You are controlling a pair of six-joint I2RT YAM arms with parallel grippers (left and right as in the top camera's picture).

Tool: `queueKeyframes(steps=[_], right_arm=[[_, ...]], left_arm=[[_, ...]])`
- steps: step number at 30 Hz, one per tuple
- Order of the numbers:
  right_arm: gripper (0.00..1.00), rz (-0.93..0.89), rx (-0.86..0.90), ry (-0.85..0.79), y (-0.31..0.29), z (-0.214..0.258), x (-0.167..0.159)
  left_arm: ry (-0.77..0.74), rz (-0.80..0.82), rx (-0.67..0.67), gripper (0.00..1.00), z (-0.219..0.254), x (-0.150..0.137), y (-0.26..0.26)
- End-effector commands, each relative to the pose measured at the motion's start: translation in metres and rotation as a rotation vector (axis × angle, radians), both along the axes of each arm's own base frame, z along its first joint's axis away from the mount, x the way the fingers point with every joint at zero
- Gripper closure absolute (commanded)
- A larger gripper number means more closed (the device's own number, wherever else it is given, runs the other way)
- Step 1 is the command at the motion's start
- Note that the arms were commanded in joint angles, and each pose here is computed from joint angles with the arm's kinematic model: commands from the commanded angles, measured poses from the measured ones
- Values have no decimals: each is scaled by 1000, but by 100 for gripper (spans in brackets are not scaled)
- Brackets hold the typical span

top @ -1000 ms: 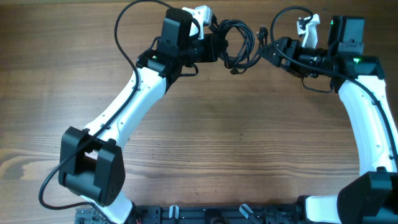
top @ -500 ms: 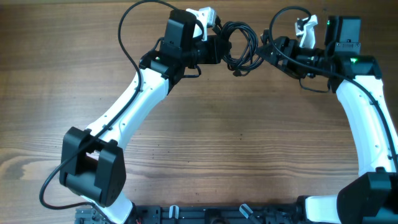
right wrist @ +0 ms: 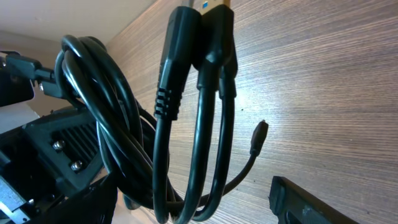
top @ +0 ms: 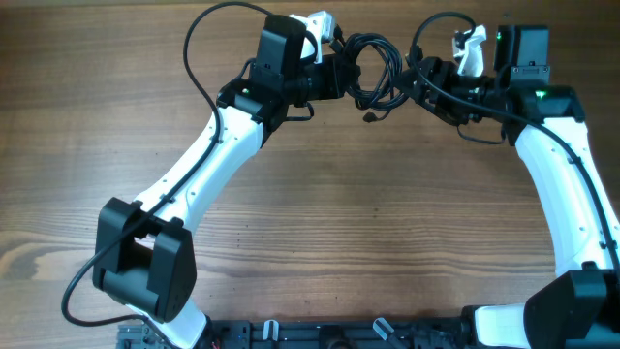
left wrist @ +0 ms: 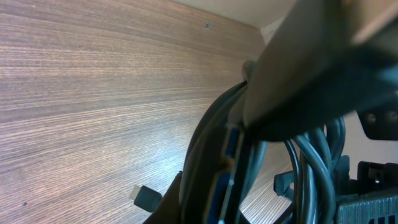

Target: Untangle cables

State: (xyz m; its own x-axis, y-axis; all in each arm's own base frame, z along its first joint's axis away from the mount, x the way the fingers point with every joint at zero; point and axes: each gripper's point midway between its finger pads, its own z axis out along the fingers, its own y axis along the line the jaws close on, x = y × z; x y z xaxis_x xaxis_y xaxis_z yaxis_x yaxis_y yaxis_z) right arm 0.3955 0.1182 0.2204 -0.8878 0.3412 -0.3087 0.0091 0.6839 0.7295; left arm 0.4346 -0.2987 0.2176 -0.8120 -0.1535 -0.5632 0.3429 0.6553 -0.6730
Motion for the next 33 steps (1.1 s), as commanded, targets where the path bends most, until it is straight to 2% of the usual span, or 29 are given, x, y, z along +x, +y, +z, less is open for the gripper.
queueKeyframes(steps=[1, 10, 23, 29, 33], right_arm=[[20, -23, -15, -22, -2, 8, 4], [16, -64, 4, -9, -4, 10, 8], [15, -98, -5, -24, -8, 12, 14], [15, -121, 16, -18, -8, 13, 19], [15, -120, 43, -10, -4, 10, 25]], left_arm=[[24, 2, -64, 96, 18, -8, -5], [118, 58, -121, 96, 18, -8, -5], [118, 59, -122, 96, 18, -8, -5], [94, 120, -95, 96, 16, 2, 2], [14, 93, -79, 96, 23, 6, 1]])
